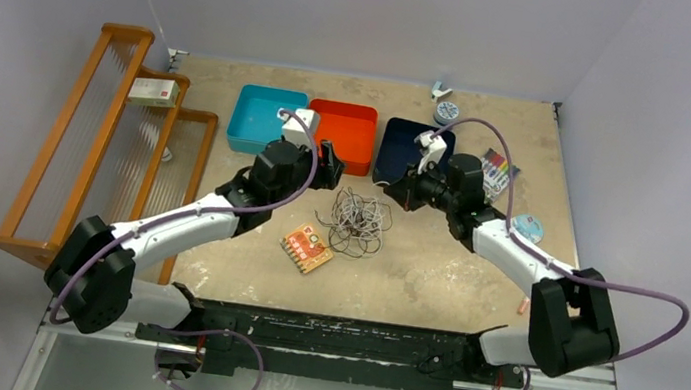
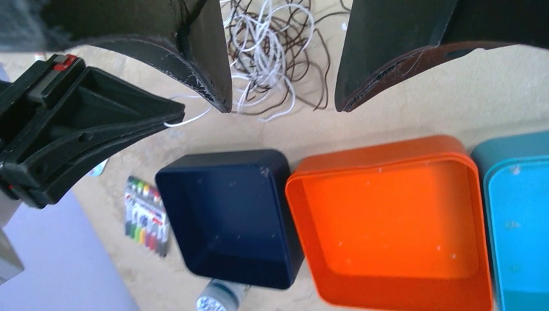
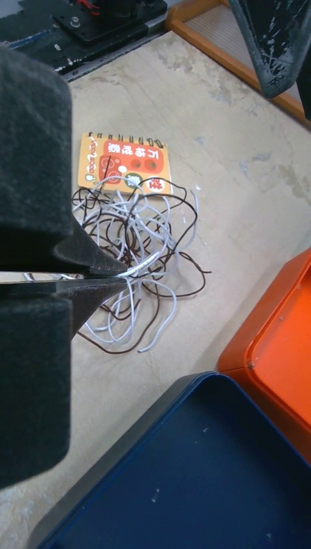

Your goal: Untangle the cables

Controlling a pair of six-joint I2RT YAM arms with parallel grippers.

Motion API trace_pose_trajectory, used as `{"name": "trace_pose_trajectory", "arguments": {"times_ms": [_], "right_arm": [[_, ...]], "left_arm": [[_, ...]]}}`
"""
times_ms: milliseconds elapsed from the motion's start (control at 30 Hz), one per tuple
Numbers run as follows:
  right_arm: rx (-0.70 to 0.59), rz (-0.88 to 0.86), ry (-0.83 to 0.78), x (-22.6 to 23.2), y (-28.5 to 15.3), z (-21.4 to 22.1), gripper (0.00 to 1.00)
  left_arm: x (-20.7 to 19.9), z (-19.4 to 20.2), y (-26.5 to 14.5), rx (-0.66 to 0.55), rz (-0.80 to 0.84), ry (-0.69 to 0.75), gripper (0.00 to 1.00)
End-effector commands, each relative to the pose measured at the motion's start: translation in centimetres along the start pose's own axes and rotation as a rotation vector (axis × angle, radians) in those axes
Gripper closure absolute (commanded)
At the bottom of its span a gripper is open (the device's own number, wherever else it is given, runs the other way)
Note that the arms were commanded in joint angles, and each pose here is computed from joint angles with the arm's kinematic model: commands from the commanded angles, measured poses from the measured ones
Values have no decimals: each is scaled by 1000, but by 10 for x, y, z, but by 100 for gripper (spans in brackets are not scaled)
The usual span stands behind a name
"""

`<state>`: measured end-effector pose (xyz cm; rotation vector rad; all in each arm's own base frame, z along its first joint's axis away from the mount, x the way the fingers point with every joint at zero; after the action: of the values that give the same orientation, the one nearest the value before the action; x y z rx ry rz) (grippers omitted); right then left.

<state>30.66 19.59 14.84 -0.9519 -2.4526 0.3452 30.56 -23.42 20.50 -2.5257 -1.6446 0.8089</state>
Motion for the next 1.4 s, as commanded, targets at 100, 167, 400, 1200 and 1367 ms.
{"name": "trace_pose_trajectory", "arguments": {"times_ms": [100,167,400,1200,1367], "right_arm": [[-79,-33,-106,15,-12,-45,100],[-97,-30,-116,18,-15,-53,100],[-153,-27,-114,26,-25,-74,100],[-172,-110,-112,38,-23,-89,100],[-170,-129,-111,41,-23,-90,100]], "left_arm": [[-27,-50,-14,-263,164,-47,41],[-27,-50,-24,-333,214,-40,40],[-33,-30,-28,-375,354,63,40],[-85,40,16,-340,541,254,25],[-91,43,33,-346,551,245,25]]}}
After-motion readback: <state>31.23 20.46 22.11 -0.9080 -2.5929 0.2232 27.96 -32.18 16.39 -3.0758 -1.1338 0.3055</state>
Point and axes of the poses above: each gripper's point midway between its finger pads, its own y axis out along the fingers, its own x axis along the line the jaws close on, z = x × y, the point moved 4 cm from there along -y, back along the fingers, and after that the axes turned 2 degrees about -y, right-handed, at the moved point
